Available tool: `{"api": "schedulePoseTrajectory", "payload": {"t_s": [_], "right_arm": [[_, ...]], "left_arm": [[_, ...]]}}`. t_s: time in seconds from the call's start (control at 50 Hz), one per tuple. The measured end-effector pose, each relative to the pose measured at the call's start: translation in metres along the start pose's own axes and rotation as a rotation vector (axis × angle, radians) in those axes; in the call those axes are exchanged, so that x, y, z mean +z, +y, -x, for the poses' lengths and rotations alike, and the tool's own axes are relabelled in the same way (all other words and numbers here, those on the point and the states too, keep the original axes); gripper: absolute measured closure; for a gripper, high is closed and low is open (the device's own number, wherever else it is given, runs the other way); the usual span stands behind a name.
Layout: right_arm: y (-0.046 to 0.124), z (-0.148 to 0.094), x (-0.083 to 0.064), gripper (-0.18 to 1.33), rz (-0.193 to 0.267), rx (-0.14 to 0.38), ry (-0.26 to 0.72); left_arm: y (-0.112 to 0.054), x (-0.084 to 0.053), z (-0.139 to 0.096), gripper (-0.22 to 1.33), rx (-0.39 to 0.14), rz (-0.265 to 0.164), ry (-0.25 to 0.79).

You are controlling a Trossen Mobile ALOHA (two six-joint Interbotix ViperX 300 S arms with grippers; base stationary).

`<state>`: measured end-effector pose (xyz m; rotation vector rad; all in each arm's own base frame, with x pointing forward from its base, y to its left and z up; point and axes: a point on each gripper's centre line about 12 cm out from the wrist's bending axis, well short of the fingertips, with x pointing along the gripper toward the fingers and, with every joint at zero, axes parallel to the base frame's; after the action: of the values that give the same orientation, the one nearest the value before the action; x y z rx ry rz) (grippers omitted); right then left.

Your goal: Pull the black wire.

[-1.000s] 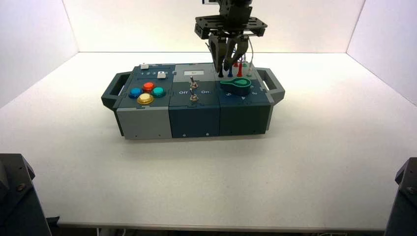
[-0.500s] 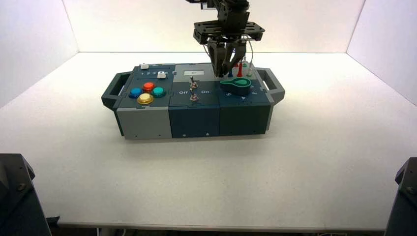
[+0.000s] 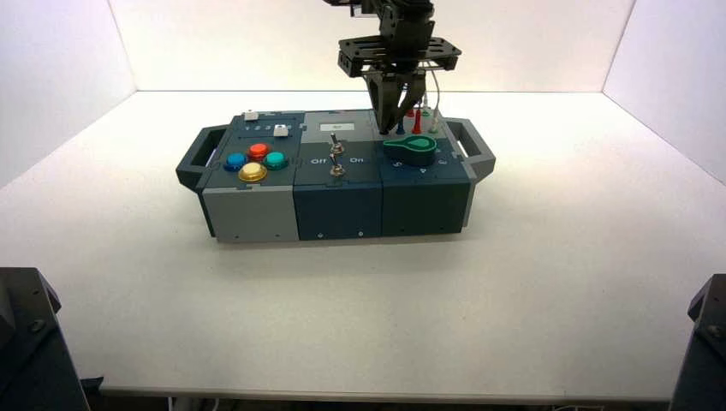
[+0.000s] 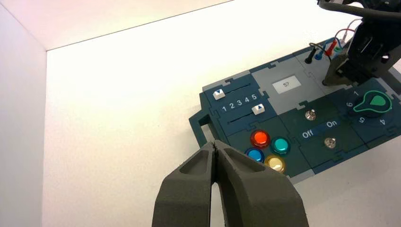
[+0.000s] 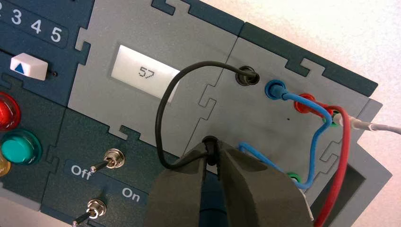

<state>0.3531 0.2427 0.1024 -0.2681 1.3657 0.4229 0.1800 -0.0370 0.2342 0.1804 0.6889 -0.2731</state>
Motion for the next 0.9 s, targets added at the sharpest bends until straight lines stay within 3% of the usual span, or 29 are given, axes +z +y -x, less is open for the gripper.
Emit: {"api": "schedulePoseTrajectory", "payload": {"t_s": [0.76,0.9], "right_arm": [[0.001,0.007,0.004,1.05,0.014,-0.011,0.022],[0.002,0.020,0.009,1.05,0.018,-0.013,0.000]], "left_arm": [[0.000,0.001,0.004,1.28,0.004,-0.004,-0.018],[0.000,0.001,0.004,1.28,0.004,-0.004,-0.019]]}}
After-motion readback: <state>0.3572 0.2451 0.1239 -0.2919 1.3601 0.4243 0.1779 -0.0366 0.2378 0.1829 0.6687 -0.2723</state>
